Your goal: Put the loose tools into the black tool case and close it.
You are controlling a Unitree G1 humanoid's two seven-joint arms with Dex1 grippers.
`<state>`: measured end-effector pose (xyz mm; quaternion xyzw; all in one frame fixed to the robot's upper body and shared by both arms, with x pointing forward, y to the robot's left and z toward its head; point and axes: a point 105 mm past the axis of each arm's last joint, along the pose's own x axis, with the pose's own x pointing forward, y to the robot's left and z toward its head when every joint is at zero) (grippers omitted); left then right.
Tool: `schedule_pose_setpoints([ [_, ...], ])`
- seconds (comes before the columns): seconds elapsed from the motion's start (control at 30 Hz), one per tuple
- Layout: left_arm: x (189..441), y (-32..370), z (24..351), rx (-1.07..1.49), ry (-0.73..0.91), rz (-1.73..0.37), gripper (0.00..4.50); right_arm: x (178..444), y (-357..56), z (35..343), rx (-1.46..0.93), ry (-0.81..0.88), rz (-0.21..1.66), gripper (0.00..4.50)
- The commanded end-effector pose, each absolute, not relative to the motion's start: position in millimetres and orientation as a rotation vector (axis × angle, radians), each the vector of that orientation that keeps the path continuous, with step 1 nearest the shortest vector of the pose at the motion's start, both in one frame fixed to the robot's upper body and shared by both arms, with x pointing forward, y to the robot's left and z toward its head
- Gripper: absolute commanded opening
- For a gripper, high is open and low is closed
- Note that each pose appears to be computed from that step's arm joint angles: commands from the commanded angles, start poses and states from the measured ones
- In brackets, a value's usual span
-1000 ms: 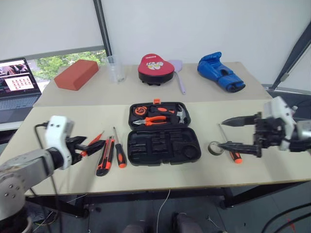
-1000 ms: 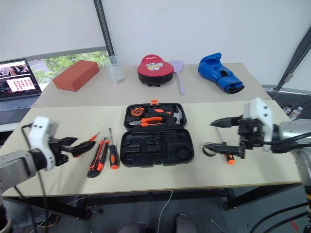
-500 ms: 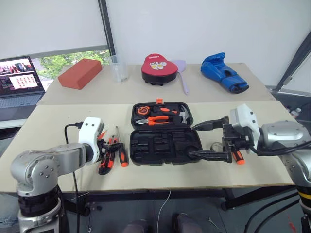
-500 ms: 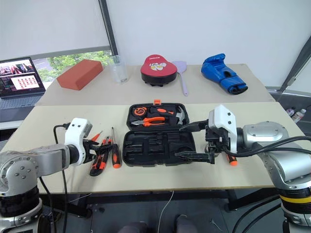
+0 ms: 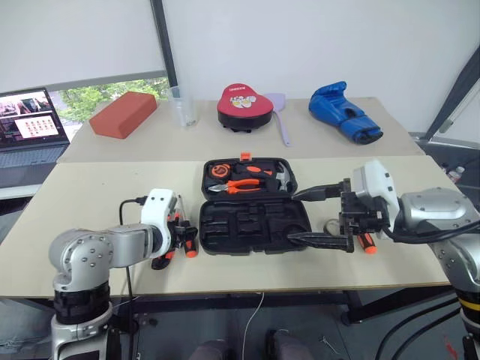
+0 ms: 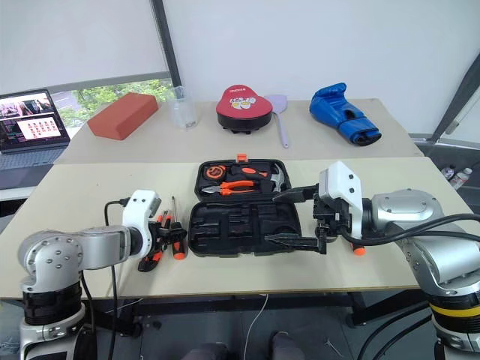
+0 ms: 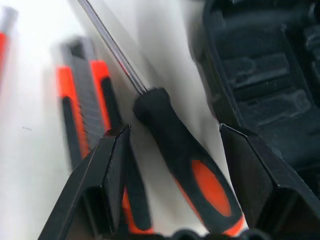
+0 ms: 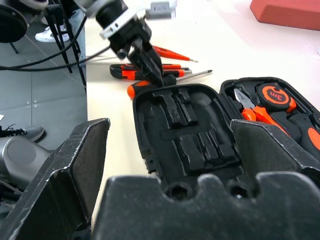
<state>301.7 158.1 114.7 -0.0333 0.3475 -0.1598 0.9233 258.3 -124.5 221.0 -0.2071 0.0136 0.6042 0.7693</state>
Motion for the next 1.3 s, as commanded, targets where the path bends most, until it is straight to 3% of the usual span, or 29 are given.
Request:
schedule_pose_setpoints([
  [0.03,304.0,153.4,108.2,-0.069,0.747,-0.333,3.04,251.8,-119.7,229.7,-0.466,-0.008,1.333,4.50],
  [0.13,305.6,154.3,97.8,-0.088,0.791,-0.316,3.04,251.5,-118.5,229.4,-0.466,-0.009,1.336,4.50],
  [0.23,305.8,157.1,90.3,-0.106,0.818,-0.298,2.35,251.2,-117.2,229.4,-0.461,-0.014,1.336,4.50],
  [0.37,309.9,160.8,93.8,-0.146,0.808,-0.290,0.98,250.2,-117.7,229.8,-0.457,-0.017,1.332,4.50],
  [0.4,311.1,161.9,95.8,-0.151,0.802,-0.289,0.85,250.3,-117.9,230.0,-0.455,-0.018,1.331,4.50],
  [0.63,332.3,183.8,156.4,-0.108,0.655,-0.289,0.81,251.3,-120.5,229.2,-0.454,-0.013,1.317,4.50],
  [0.83,345.1,192.9,213.0,0.079,0.521,-0.292,0.81,254.0,-124.5,228.2,-0.453,-0.001,1.300,4.50],
  [0.93,346.0,168.0,241.4,0.281,0.337,-0.490,0.81,256.3,-125.9,227.0,-0.438,0.004,1.285,4.50],
  [1.1,340.4,126.0,237.6,0.670,0.137,-0.906,0.81,261.7,-128.8,223.7,-0.413,0.010,1.253,4.50],
  [1.3,344.8,98.0,199.6,0.786,0.176,-1.202,0.81,270.9,-136.4,220.6,-0.362,0.015,1.173,4.50],
])
